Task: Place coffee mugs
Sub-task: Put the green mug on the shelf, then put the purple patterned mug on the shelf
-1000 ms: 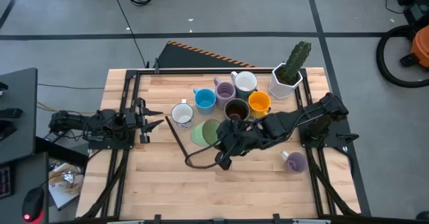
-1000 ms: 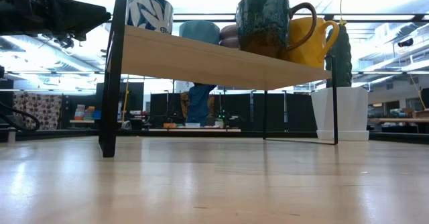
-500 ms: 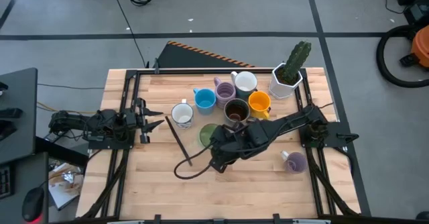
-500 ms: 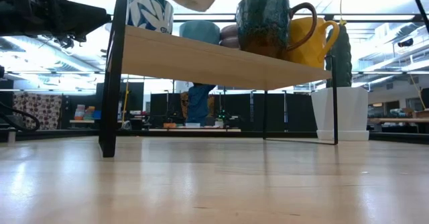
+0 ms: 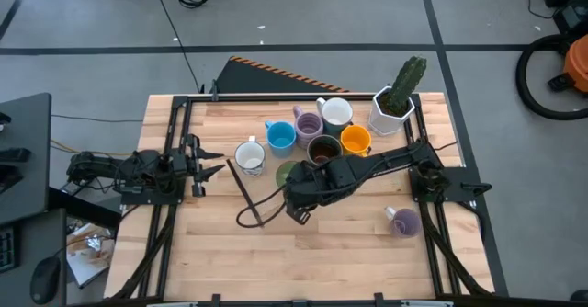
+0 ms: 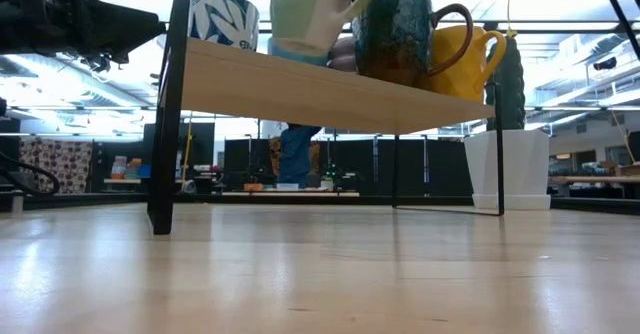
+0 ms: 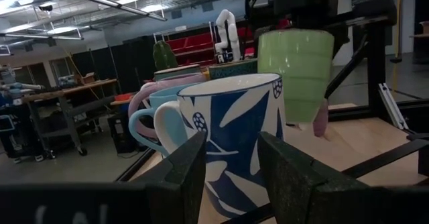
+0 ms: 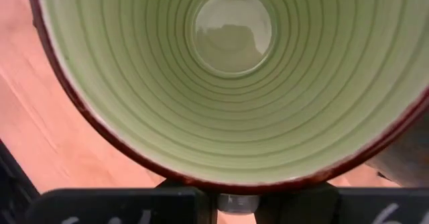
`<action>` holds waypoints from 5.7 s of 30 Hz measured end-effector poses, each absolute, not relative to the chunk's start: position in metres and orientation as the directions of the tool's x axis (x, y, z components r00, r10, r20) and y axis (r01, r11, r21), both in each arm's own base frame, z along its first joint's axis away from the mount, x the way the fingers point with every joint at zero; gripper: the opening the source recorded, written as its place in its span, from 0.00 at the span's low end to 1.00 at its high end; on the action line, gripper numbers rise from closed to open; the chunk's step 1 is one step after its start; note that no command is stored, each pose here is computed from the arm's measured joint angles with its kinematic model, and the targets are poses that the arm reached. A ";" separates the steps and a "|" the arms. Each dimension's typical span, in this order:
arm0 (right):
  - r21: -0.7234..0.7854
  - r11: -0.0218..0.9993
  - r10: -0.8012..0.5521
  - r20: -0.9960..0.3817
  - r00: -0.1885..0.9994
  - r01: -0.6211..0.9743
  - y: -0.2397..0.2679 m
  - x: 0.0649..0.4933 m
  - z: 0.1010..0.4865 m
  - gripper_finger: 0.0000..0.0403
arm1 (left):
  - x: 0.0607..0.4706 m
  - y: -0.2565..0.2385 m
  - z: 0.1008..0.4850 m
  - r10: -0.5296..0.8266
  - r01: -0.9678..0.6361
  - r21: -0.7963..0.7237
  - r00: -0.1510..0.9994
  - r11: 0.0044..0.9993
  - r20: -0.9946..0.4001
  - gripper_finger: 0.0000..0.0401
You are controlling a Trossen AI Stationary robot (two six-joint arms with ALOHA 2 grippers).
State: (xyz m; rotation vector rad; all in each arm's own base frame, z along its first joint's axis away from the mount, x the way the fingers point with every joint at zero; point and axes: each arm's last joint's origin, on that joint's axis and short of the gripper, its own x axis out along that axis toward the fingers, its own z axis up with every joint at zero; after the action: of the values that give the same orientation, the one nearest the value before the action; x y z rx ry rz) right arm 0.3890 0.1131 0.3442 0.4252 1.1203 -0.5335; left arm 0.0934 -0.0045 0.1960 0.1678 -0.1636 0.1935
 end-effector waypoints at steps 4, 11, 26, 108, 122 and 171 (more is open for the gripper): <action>0.072 0.802 -0.153 -0.935 0.320 0.593 0.107 0.390 0.344 0.15 | 0.093 -0.004 0.196 0.177 -0.204 0.150 0.969 0.967 0.174 0.35; 0.065 0.797 -0.139 -0.947 0.288 0.601 0.100 0.390 0.343 0.15 | 0.093 -0.004 0.196 0.177 -0.202 0.137 0.969 0.970 0.173 0.35; 0.054 0.803 -0.110 -0.965 0.236 0.594 0.090 0.394 0.329 0.15 | 0.093 -0.004 0.196 0.177 -0.202 0.138 0.969 0.970 0.174 0.35; 0.055 0.917 -0.113 -0.913 0.391 0.394 0.146 0.350 0.386 0.43 | 0.094 -0.005 0.193 0.176 -0.194 0.116 0.973 0.974 0.151 0.35; -0.003 0.906 -0.058 -0.992 0.116 0.423 0.173 0.325 0.329 0.41 | 0.094 -0.005 0.193 0.175 -0.190 0.090 0.974 0.978 0.144 0.35; -0.017 0.682 0.162 -0.971 -0.175 0.731 0.092 0.212 0.202 0.38 | 0.094 -0.005 0.193 0.176 -0.191 0.100 0.974 0.976 0.146 0.35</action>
State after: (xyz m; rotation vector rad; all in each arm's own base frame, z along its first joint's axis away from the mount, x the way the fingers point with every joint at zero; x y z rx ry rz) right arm 0.2116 0.0924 0.2017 0.7264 1.7032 -0.5938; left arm 0.0940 -0.0046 0.1929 0.1138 -0.1371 0.1854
